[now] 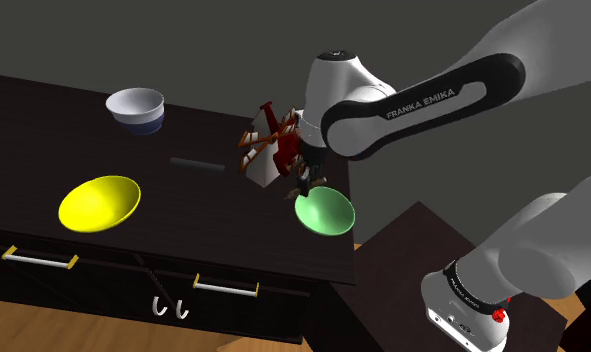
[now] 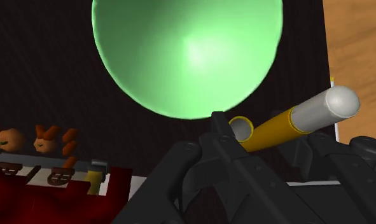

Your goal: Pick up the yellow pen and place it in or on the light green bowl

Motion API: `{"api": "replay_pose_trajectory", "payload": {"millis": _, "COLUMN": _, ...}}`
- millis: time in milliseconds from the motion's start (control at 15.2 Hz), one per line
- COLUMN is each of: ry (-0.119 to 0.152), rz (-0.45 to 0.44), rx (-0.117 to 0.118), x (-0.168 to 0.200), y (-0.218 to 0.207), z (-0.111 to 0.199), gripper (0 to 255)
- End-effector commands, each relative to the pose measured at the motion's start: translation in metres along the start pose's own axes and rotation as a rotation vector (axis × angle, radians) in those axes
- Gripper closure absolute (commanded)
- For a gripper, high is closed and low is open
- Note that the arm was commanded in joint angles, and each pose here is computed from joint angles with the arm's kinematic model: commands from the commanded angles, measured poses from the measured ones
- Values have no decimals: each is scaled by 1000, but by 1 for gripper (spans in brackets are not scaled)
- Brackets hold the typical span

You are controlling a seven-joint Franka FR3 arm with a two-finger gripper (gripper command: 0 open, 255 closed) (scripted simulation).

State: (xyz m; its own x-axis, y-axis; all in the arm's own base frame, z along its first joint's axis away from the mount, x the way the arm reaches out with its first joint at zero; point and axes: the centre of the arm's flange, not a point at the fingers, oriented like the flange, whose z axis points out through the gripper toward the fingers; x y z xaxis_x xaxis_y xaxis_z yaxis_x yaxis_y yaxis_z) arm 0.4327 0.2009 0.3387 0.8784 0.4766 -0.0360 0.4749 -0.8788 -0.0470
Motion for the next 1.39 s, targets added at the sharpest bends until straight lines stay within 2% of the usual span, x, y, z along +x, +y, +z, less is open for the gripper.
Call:
{"api": "replay_pose_trajectory", "payload": {"millis": 0, "ry": 1, "rz": -1, "rx": 0, "x": -23, "y": 11, "z": 1, "gripper": 255}}
{"api": "replay_pose_trajectory", "payload": {"millis": 264, "ry": 1, "rz": -1, "rx": 0, "x": -74, "y": 34, "z": -1, "gripper": 255}}
{"api": "replay_pose_trajectory", "payload": {"millis": 1320, "ry": 1, "rz": -1, "rx": 1, "x": -71, "y": 38, "z": 78, "gripper": 255}}
